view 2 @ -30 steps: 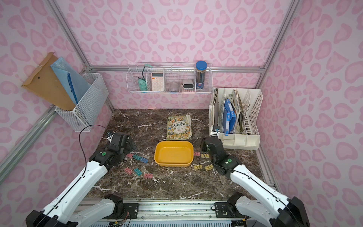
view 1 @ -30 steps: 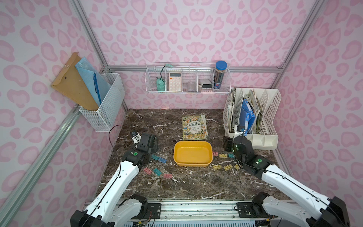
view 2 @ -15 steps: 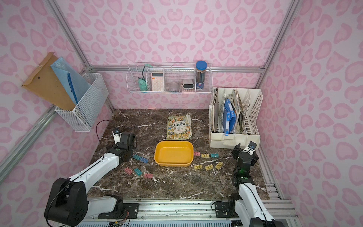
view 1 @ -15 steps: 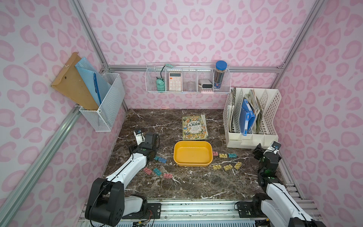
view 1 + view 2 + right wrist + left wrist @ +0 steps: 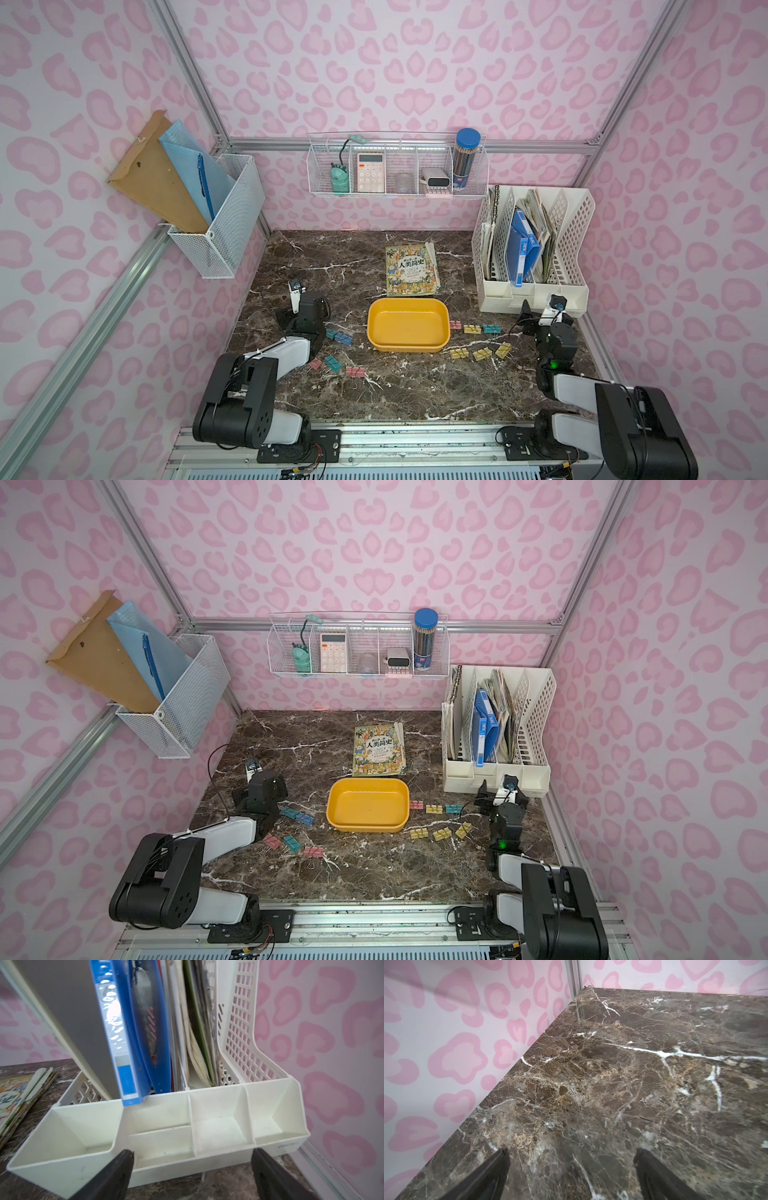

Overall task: Take out the binder clips from the storage box
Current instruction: Reset both arms

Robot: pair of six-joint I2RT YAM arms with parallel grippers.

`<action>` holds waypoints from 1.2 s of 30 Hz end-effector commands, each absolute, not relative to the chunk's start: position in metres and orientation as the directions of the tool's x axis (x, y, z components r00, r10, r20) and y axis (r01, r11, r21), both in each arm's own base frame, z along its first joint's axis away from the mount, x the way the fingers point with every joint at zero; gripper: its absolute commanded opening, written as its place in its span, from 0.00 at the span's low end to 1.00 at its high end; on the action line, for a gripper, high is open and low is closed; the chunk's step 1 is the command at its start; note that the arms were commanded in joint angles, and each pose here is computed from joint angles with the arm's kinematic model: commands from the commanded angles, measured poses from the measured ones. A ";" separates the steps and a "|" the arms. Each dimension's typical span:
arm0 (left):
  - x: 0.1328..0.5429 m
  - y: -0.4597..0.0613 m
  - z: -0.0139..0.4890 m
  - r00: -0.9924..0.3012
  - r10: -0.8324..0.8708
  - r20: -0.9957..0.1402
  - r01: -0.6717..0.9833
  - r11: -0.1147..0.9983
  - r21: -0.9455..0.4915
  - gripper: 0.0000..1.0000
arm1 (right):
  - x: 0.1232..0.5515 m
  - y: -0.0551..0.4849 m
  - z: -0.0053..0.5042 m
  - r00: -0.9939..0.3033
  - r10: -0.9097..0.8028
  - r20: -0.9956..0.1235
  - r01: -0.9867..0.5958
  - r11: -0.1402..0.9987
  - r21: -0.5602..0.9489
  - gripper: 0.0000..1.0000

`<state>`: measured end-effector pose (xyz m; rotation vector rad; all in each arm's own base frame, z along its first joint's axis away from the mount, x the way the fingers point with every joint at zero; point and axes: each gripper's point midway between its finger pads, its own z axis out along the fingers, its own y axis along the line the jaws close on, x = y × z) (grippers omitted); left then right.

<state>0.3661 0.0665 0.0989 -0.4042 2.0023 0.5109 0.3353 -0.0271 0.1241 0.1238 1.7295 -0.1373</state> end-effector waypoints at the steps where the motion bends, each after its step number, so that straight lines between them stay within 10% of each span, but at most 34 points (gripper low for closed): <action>1: 0.384 0.065 0.124 -0.327 -0.038 -0.944 -0.454 0.883 0.122 0.99 | 0.349 -0.012 0.158 -0.032 -0.085 -0.996 0.123 0.988 -0.089 0.93; 36: 0.390 0.079 0.088 -0.354 -0.187 -0.916 -0.387 0.921 -0.039 1.00 | 0.364 -0.024 0.137 -0.055 -0.050 -0.997 0.213 0.975 -0.060 1.00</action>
